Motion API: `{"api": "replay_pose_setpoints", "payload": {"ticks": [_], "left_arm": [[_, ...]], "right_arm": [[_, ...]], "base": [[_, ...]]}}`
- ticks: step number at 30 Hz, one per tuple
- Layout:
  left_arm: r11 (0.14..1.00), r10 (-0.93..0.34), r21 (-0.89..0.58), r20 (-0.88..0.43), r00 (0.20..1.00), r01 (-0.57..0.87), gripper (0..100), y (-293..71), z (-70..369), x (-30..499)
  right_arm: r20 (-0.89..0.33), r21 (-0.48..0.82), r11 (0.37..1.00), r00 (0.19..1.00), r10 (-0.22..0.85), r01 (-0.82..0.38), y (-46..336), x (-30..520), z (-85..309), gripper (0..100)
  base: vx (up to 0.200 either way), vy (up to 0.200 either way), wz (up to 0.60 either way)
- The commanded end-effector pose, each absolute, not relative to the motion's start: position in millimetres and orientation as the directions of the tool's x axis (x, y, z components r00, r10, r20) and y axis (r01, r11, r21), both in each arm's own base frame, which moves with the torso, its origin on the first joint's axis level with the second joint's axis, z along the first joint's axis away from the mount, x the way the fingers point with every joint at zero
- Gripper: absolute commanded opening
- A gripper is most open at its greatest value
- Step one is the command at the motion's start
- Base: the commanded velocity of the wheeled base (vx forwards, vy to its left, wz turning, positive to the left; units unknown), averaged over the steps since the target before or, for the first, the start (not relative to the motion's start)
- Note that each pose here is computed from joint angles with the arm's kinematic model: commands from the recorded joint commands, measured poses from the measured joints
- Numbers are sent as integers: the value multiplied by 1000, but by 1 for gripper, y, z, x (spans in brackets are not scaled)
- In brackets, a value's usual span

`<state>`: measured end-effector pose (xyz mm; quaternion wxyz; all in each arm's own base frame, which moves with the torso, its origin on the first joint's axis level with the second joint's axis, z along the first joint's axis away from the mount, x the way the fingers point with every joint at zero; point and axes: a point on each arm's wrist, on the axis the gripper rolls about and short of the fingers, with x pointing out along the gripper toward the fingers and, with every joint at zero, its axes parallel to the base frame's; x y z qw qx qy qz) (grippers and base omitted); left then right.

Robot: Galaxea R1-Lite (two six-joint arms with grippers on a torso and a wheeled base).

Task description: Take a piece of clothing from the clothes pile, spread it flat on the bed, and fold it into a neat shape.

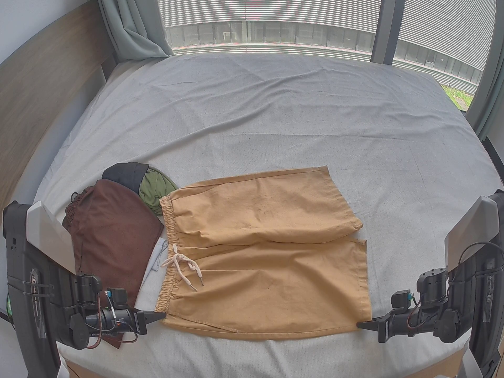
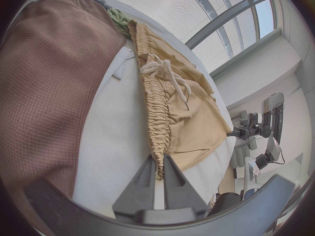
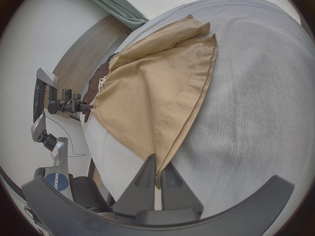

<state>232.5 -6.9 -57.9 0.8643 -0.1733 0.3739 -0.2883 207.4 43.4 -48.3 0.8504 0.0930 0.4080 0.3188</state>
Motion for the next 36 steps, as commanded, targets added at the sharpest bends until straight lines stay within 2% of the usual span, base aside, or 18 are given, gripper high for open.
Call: {"api": "replay_pose_setpoints", "payload": {"ticks": [1, 16, 29, 36], "left_arm": [[778, -622, -518, -559, 548, 355, 0, -1, -58, 224], [755, -653, -518, -539, 532, 402, 0, 2, -52, 217], [723, -688, -513, -478, 546, 462, 0, 1, -34, 218], [710, -703, -497, -462, 541, 499, 0, -5, -33, 225]], "right_arm": [[-646, 413, 780, 452, 615, -470, 41, 203, -48, 0], [-669, 366, 769, 426, 609, -524, 37, 198, -43, 0], [-619, 372, 735, 439, 651, -567, 39, 200, -33, 0], [-539, 380, 718, 491, 684, -583, 43, 208, -23, 0]], "base": [[0, 0, 0], [0, 0, 0], [0, 0, 0], [0, 0, 0]]}}
